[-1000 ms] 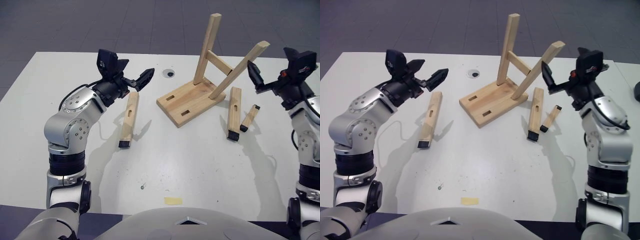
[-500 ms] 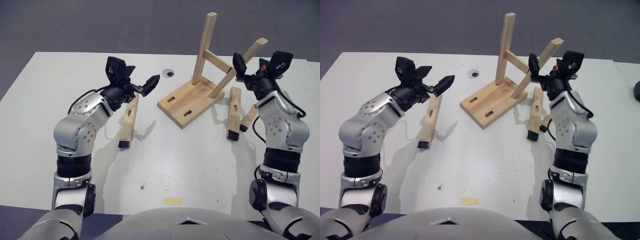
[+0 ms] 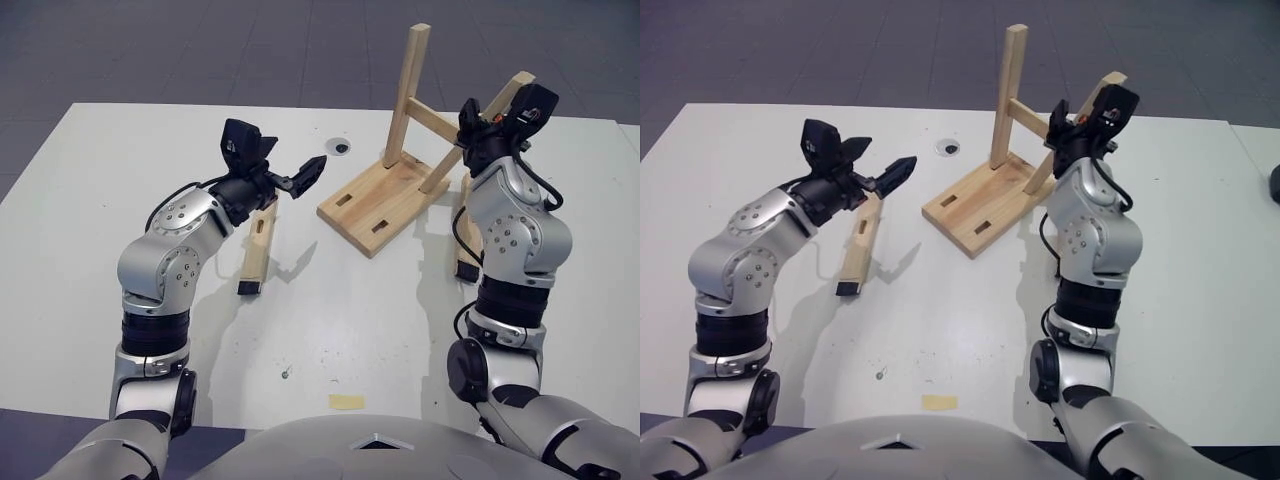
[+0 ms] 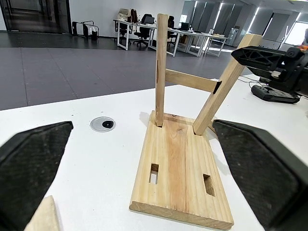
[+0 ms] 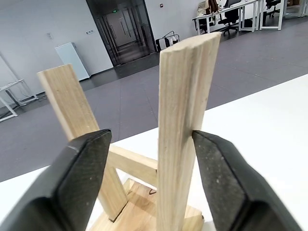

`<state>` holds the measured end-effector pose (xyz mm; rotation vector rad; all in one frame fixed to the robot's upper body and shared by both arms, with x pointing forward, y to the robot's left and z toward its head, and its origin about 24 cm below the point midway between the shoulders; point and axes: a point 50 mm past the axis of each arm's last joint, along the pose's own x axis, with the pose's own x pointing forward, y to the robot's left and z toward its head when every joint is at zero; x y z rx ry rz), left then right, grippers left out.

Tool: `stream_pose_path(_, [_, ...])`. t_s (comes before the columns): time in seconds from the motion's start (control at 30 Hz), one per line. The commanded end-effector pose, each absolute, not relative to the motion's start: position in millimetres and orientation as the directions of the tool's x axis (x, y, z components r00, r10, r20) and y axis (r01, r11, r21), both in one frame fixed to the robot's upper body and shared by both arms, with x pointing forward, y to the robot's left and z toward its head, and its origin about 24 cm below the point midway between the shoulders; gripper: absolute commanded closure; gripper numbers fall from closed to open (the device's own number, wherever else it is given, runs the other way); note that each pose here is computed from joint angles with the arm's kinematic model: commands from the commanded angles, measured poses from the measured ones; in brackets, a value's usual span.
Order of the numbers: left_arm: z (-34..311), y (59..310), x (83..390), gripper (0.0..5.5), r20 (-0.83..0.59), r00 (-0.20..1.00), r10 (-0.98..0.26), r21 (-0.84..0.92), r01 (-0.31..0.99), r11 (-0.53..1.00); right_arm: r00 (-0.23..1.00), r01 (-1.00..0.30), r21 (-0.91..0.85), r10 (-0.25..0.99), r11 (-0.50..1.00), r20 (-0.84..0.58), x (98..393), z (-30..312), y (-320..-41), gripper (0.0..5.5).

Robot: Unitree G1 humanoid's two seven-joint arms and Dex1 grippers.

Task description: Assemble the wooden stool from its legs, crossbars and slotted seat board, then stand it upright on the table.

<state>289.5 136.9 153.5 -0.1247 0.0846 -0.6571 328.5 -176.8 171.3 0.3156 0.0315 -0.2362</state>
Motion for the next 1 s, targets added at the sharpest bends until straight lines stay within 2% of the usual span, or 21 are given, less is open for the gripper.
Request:
stream_pose_path(0.03, [154.8,135.0,289.9,0.1,-0.038,0.779,-0.626,-0.125,0.618,0.776,0.952,0.304,0.257,-0.299,0.917,-0.059,336.1,170.2,-178.4,3.09])
stream_pose_path(0.23, [154.7,132.2,289.7,0.1,-0.036,0.77,-0.637,-0.13,0.628,0.767,0.943,0.333,0.237,-0.329,0.913,-0.058,347.9,159.3,-175.7,4.08])
stream_pose_path(0.43, [152.5,130.9,289.3,0.1,-0.043,0.766,-0.641,-0.128,0.632,0.764,0.934,0.357,0.22,-0.352,0.908,-0.06,359.7,153.4,-183.2,4.47])
stream_pose_path(0.6, [151.8,129.6,290.7,0.1,-0.052,0.763,-0.645,-0.123,0.636,0.762,0.974,0.221,0.204,-0.204,0.954,-0.102,358.7,145.3,-173.5,4.5])
stream_pose_path(0.7, [150.3,129.9,289.8,0.1,-0.055,0.765,-0.641,-0.124,0.632,0.765,0.982,0.175,0.206,-0.157,0.963,-0.102,351.4,144.1,-167.3,4.51])
stream_pose_path(0.87, [148.0,127.9,288.2,0.1,-0.055,0.767,-0.64,-0.131,0.629,0.766,0.998,0.039,0.242,-0.026,0.97,-0.059,337.7,146.1,-128.4,4.51])
stream_pose_path(1.0, [148.0,131.4,286.5,0.1,-0.058,0.776,-0.628,-0.126,0.619,0.775,0.998,-0.021,0.237,0.035,0.971,-0.052,331.8,143.6,-113.5,4.51])
